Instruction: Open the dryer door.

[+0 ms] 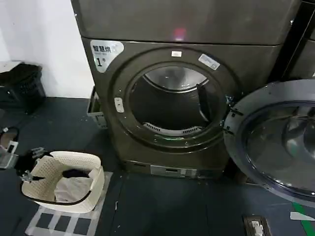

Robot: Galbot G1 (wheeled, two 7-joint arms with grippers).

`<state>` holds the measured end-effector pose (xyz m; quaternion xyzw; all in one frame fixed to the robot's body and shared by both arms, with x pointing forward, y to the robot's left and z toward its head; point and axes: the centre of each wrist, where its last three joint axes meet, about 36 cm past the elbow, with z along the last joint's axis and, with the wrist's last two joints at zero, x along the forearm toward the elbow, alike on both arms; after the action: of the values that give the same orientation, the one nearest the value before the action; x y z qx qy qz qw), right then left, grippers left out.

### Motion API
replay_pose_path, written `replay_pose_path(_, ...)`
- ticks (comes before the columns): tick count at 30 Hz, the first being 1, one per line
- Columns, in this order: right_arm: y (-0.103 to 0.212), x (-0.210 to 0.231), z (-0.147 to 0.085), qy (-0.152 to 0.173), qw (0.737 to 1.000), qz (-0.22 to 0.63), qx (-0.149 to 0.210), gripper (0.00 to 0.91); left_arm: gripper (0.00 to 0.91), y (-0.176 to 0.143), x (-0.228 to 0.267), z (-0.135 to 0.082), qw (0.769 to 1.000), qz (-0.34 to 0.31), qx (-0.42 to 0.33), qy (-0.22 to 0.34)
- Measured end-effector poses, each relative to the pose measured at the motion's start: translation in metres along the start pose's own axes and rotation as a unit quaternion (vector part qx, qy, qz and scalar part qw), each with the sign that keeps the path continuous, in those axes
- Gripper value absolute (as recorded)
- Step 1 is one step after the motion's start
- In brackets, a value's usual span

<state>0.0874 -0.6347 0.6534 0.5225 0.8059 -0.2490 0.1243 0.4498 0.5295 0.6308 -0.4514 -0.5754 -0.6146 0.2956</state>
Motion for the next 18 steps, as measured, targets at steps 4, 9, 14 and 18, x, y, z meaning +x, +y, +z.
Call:
replay_pose_path(4,-0.0004,0.0011,0.0005,0.001,1.0,0.0,0.001,0.907,0.907,-0.0004,-0.0012,0.0017,1.0,0.008,-0.01,0.005)
replay_pose_path(9,-0.0009,0.0017,0.0018,0.002,1.0,0.001,0.001,0.907,0.907,-0.0016,-0.0036,0.002,1.0,0.015,-0.019,0.009)
replay_pose_path(14,-0.001,0.0021,-0.0006,-0.001,1.0,0.001,0.003,0.907,0.907,-0.0024,-0.0052,0.0052,1.0,0.016,-0.022,0.011)
replay_pose_path(18,-0.0027,0.0022,0.0,0.0,1.0,0.002,0.005,0.907,0.907,-0.0029,-0.0063,0.0068,1.0,0.015,-0.022,0.013)
